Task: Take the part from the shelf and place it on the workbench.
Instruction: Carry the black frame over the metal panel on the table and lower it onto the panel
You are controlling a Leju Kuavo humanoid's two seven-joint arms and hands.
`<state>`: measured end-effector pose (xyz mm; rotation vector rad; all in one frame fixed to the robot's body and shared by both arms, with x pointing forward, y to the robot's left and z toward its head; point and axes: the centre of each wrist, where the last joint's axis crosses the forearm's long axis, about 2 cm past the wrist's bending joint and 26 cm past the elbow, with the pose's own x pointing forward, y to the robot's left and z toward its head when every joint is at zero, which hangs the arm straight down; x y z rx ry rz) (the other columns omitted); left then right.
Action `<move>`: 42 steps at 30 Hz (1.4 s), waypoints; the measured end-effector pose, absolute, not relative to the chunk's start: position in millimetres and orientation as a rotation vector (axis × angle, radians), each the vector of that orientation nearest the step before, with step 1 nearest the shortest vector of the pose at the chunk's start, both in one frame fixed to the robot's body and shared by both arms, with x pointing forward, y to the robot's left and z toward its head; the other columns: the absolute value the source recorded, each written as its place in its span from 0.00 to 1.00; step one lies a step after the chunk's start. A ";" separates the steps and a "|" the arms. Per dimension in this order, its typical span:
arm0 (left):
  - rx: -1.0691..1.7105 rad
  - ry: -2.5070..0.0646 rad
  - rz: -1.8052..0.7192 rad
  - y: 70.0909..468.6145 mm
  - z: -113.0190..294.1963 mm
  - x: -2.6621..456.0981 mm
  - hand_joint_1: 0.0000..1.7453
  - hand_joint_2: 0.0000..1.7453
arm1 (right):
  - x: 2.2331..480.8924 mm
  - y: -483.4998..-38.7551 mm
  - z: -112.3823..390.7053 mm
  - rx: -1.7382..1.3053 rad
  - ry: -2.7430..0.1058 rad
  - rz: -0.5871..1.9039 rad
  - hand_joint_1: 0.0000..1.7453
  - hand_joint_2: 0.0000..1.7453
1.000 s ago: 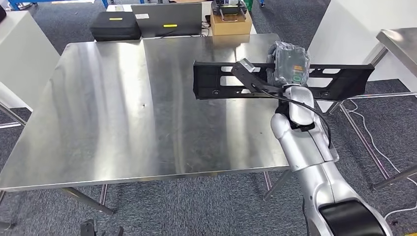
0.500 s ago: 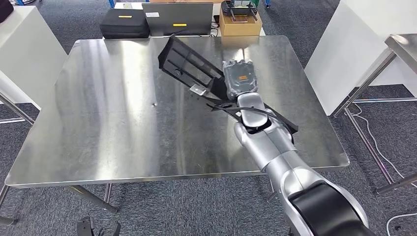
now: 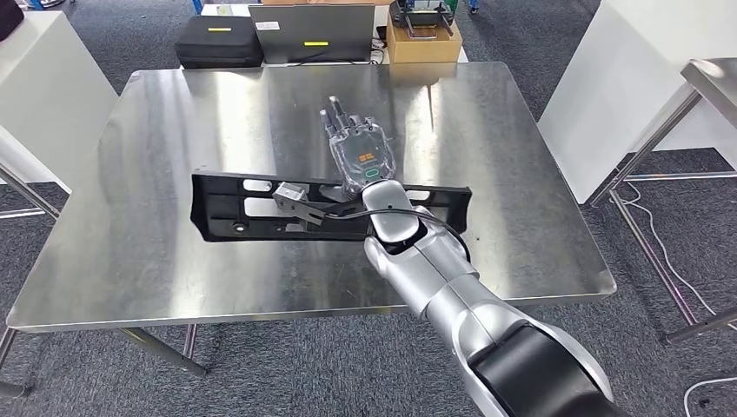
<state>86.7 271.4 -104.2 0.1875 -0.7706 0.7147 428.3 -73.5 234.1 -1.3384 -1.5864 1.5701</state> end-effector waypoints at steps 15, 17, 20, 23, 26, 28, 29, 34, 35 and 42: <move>0.218 -0.731 0.796 277.7 -107.8 67.3 0.00 0.00 | 426.3 -69.2 231.4 -1.325 -1.540 1.515 0.00 0.00; 0.222 -0.728 0.805 278.1 -108.0 66.3 0.00 0.00 | 427.9 -72.7 231.2 -1.338 -1.516 1.482 0.00 0.00; 0.226 -0.724 0.818 278.6 -108.2 65.3 0.00 0.00 | 430.6 -78.5 230.7 -1.352 -1.488 1.447 0.00 0.00; 0.229 -0.722 0.824 278.9 -108.3 64.7 0.00 0.00 | 433.2 -84.2 230.2 -1.365 -1.442 1.410 0.00 0.00; 0.227 -0.722 0.819 280.0 -108.4 64.1 0.00 0.00 | 440.2 -98.5 229.4 -1.344 -1.300 1.359 0.00 0.00; 0.218 -0.719 0.800 281.5 -108.5 63.6 0.00 0.00 | 448.1 -116.5 227.8 -1.281 -1.131 1.321 0.00 0.00; 0.212 -0.718 0.787 282.7 -108.6 63.5 0.00 0.00 | 452.5 -129.1 226.1 -1.238 -1.032 1.299 0.00 0.00; 0.192 -0.711 0.713 291.7 -108.3 65.7 0.00 0.00 | 469.0 -210.4 212.8 -1.081 -0.752 1.111 0.00 1.00; 0.190 -0.709 0.700 293.0 -108.1 66.6 0.00 0.00 | 470.1 -224.4 210.1 -1.072 -0.732 1.073 0.00 1.00; 0.164 -0.728 0.621 295.6 -104.5 86.5 0.00 0.00 | 464.3 -293.6 186.8 -1.036 -0.627 0.914 0.00 1.00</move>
